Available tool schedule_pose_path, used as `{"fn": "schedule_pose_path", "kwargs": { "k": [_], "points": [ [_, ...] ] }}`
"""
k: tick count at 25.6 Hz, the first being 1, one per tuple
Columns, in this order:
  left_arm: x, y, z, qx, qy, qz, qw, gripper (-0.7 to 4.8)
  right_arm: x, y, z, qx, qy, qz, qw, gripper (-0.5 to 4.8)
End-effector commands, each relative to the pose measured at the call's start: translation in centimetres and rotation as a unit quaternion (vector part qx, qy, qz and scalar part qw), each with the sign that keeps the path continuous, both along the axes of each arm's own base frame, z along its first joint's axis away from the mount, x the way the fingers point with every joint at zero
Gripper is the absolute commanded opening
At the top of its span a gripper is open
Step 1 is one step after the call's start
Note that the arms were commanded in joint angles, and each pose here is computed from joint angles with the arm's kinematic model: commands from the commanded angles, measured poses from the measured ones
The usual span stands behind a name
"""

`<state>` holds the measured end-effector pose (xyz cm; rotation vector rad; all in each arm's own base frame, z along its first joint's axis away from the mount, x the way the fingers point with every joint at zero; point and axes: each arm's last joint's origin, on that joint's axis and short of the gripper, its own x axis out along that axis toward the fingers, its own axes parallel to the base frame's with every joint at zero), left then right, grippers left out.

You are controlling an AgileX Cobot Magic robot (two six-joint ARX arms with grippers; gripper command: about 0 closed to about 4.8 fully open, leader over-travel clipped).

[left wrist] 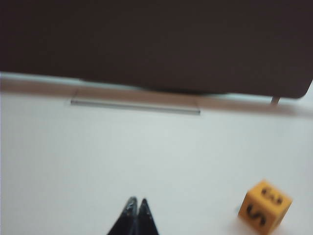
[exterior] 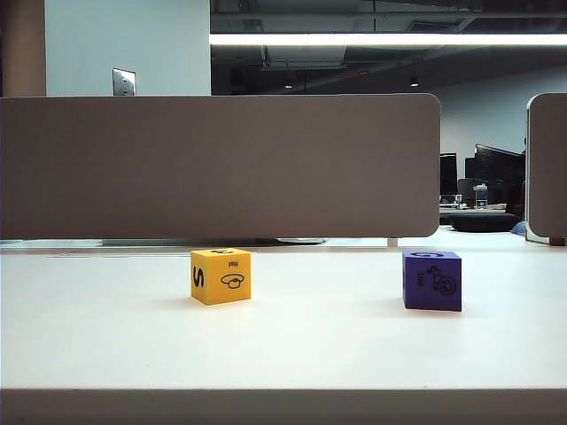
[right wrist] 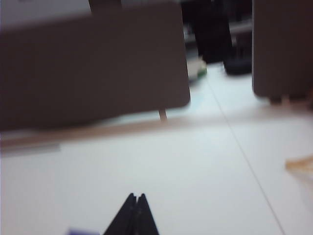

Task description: Stack the letter block on the right onto the letter block on the left.

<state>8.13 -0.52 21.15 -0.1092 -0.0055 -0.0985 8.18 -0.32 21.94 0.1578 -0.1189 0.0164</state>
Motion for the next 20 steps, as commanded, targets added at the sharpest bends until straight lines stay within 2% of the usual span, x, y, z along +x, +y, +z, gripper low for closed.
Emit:
{"fn": "schedule_pose_path", "kwargs": {
  "k": [1,3,5,10,13,15,20],
  "points": [
    [-0.9,0.0,3.1,0.001,-0.026,-0.007,1.0,-0.05,-0.7,0.1,2.5,0.018,-0.033,0.005,0.999,-0.09],
    [-1.0,0.0,4.5,0.02,-0.018,-0.016,1.0,-0.05,-1.0,0.1,3.9,0.021,-0.036,0.006,0.999,-0.09],
    [-0.4,-0.4,7.5,0.055,0.003,-0.076,0.996,-0.05,-1.3,0.2,7.1,0.014,-0.021,0.026,0.999,-0.09],
    [0.4,-1.0,11.5,0.058,-0.036,-0.152,0.986,-0.06,-0.4,0.4,10.9,0.003,0.023,0.072,0.997,-0.09],
    [1.3,-1.1,13.3,0.063,-0.036,-0.157,0.985,-0.05,0.7,0.4,12.2,0.005,0.049,0.083,0.995,-0.09],
    [2.4,-1.2,14.3,0.093,-0.033,-0.152,0.983,-0.06,2.3,0.5,13.0,0.008,0.075,0.109,0.991,-0.09],
    [5.6,-1.9,15.5,0.135,0.018,-0.179,0.974,-0.05,6.0,1.0,15.2,0.035,0.178,0.137,0.974,-0.09]
  ]
}}
